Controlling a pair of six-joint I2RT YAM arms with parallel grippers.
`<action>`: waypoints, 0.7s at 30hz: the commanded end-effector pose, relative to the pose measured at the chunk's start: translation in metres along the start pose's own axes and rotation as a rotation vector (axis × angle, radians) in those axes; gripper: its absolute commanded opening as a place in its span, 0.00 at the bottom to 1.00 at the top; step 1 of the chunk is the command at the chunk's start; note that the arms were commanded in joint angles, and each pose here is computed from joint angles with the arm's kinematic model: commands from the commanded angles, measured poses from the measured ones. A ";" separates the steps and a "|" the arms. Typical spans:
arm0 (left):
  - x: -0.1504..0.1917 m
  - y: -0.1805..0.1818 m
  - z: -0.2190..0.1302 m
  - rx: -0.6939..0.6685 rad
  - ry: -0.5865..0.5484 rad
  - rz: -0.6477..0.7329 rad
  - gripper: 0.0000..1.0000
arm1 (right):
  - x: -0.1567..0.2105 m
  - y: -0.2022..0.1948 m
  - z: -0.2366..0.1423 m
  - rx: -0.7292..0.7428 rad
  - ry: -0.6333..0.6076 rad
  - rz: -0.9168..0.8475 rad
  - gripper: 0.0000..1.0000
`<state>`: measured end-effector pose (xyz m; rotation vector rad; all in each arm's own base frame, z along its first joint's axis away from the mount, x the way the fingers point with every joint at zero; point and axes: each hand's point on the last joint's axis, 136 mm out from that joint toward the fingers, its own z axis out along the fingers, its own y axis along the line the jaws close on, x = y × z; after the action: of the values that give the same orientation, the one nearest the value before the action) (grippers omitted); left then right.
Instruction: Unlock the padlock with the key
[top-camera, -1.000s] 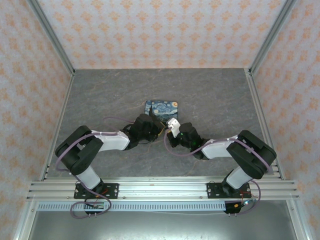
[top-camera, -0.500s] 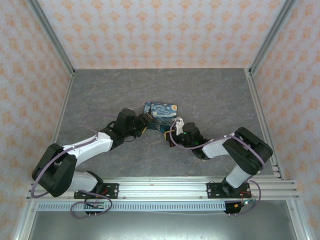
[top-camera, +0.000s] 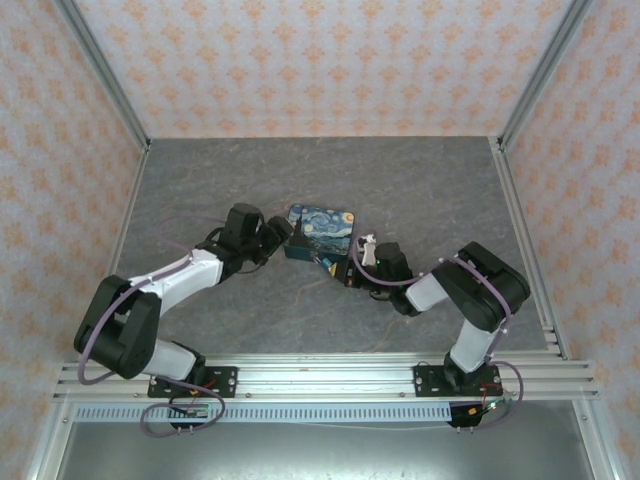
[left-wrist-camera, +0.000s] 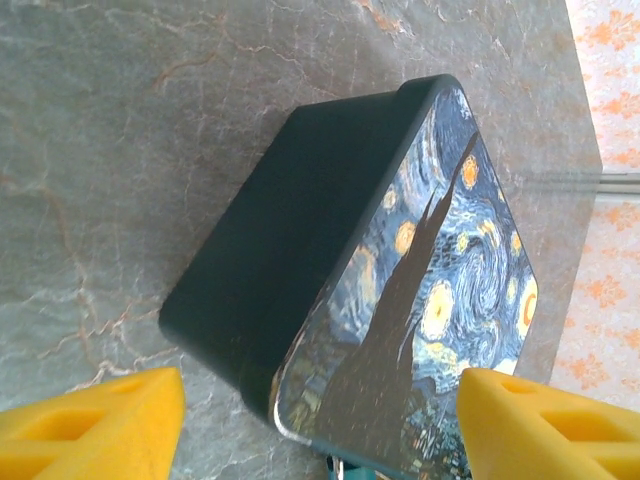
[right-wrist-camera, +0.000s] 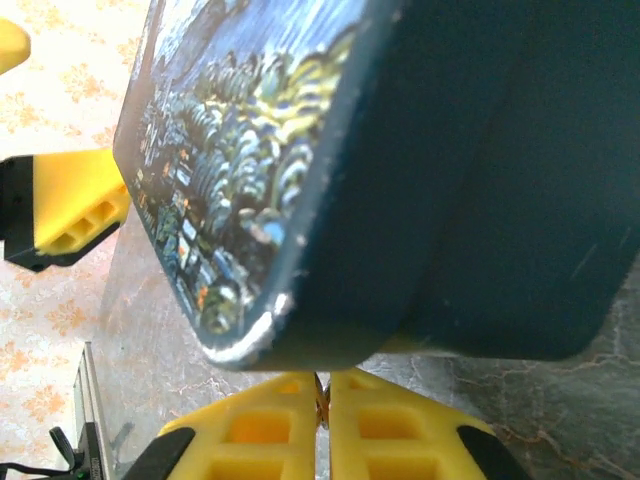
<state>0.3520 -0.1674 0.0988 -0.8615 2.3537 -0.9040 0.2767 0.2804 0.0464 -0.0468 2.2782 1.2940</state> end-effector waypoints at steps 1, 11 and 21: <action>-0.004 -0.011 0.005 -0.006 0.031 0.096 0.73 | -0.008 0.002 -0.005 0.002 -0.011 0.007 0.16; 0.002 0.011 0.033 -0.119 0.105 0.151 0.70 | -0.021 0.018 -0.016 -0.007 -0.024 -0.090 0.38; 0.017 0.047 0.034 -0.192 0.139 0.128 0.66 | -0.046 0.037 -0.009 -0.053 -0.063 -0.146 0.48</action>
<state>0.3705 -0.1782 0.0694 -0.7000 2.5033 -0.8038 0.2878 0.2784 0.0791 -0.1259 2.2324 1.2679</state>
